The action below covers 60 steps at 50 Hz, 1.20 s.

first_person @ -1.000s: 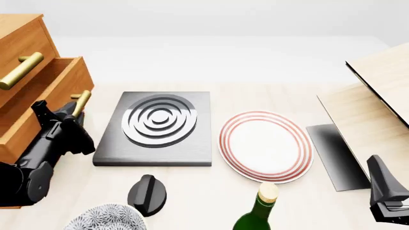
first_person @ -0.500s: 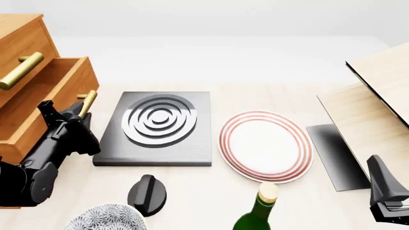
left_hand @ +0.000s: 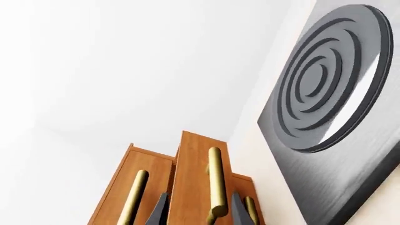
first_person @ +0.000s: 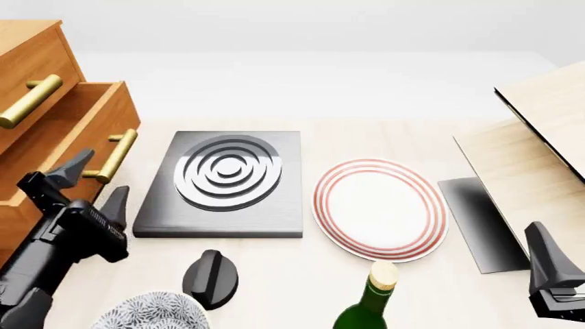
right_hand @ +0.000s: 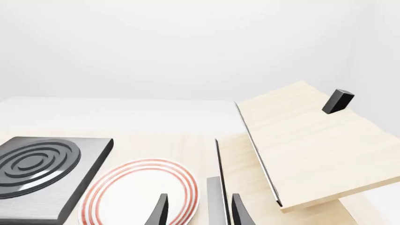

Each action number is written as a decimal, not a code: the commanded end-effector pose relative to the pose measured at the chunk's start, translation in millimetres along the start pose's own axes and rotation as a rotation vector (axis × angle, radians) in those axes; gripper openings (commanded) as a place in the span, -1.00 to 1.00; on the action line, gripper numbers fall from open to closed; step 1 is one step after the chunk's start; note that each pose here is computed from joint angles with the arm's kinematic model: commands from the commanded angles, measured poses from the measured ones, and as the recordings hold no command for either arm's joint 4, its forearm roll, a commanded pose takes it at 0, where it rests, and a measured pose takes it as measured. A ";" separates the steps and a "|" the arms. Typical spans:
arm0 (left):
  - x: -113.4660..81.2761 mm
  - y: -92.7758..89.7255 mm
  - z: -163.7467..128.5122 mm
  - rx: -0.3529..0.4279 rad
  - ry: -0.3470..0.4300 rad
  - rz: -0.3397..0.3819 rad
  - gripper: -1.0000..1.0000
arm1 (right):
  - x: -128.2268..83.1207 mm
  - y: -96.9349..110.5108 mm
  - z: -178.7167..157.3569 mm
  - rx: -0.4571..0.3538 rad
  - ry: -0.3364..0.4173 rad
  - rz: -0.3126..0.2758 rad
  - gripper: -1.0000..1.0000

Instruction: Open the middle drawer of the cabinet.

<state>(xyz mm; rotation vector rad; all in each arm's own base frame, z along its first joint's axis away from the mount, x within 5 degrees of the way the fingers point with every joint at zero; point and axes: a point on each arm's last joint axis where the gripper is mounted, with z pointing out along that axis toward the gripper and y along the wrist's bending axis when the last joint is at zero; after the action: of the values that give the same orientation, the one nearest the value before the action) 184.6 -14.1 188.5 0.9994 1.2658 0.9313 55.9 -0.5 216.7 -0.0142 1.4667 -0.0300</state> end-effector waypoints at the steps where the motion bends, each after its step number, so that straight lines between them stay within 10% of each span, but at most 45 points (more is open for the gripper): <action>1: -7.5 4.3 -33.8 -0.005 -0.043 -0.124 1.00 | 0.7 0.1 0.0 -0.002 0.003 0.006 1.00; 6: -10.5 25.0 -122.9 0.006 -0.038 -0.168 1.00 | 0.7 0.1 0.0 -0.002 0.003 0.005 1.00; 16: -11.2 25.3 -128.1 -0.006 -0.059 -0.279 1.00 | 0.7 0.1 0.0 -0.002 0.003 0.005 1.00; 24: -23.1 59.5 -136.3 0.058 -0.059 -0.462 1.00 | 0.7 0.1 0.0 -0.002 0.003 0.005 1.00; 37: -47.0 119.6 -114.0 0.216 0.030 -0.872 1.00 | 0.7 0.1 0.0 -0.002 0.003 0.005 1.00; 50: -59.0 171.0 -90.7 0.181 0.136 -1.058 1.00 | 0.7 0.1 0.0 -0.002 0.003 0.006 1.00; 60: -54.2 175.7 -54.4 0.187 0.272 -1.195 1.00 | 0.7 0.1 0.0 -0.001 0.003 0.006 1.00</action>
<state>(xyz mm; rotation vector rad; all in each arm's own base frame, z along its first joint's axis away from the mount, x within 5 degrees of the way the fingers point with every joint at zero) 94.1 -10.5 359.9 0.2792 1.7522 0.0678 55.9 -0.5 216.7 -0.0142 1.4668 -0.0300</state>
